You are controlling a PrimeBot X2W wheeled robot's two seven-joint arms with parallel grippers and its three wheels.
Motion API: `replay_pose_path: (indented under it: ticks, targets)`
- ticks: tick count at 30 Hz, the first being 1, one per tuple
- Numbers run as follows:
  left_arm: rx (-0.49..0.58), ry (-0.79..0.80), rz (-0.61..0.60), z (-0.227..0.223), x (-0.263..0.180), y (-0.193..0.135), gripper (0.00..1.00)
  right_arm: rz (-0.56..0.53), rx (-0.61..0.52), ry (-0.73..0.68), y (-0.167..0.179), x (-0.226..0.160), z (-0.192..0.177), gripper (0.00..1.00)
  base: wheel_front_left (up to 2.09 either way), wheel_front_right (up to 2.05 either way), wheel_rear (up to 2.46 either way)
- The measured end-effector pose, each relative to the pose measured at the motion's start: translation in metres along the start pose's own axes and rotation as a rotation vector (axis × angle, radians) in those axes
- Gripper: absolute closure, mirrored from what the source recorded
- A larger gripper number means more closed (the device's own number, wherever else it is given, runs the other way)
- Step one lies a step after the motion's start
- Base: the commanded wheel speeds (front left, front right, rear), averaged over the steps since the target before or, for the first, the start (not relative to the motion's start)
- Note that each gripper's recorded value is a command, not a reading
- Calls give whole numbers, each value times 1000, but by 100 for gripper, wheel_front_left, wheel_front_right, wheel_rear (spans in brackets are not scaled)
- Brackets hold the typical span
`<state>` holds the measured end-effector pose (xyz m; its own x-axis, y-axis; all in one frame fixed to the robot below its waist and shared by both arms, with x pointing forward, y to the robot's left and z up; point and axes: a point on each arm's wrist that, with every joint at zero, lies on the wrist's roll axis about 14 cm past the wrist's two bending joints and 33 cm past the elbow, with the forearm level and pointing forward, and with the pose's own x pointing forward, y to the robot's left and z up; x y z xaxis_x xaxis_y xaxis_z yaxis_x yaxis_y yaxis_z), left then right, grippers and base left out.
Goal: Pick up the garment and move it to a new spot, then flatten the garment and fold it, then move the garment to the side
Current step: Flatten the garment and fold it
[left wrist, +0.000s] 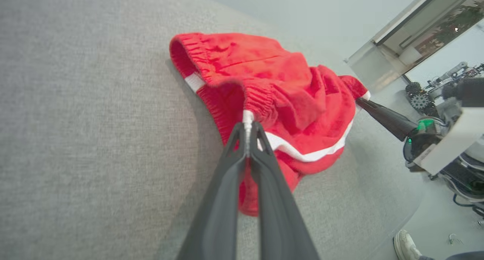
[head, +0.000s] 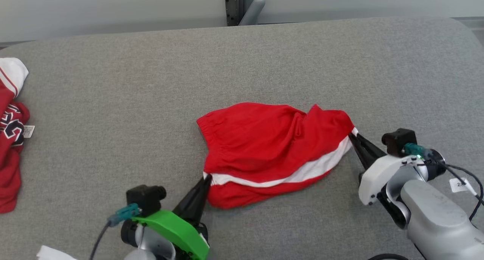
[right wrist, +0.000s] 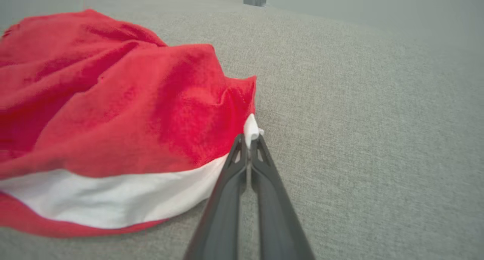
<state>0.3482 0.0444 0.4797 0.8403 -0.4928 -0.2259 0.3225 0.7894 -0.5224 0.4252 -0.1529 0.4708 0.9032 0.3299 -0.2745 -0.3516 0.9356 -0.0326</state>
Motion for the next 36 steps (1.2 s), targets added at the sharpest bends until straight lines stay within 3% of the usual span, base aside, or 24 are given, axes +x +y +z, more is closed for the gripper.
replay_pose_path:
  ticks: [12, 20, 27, 31, 36]
  targets:
    - [84, -280, -261, 146, -28, -68, 100, 18, 426, -251, -53, -37, 133, 100, 0, 0, 0]
    - [139, -315, -342, 212, -11, -79, 100, 35, 565, -371, -82, -44, 187, 100, 0, 0, 0]
    - [341, -325, -290, 282, 69, -64, 100, -70, 513, -555, -119, 12, 266, 100, 0, 0, 0]
    - [405, -492, -153, 343, 137, -31, 100, -120, 516, -716, -123, 70, 320, 100, 0, 0, 0]
    - [518, -622, -50, 357, 187, 2, 100, -186, 511, -798, -135, 117, 324, 100, 0, 0, 0]
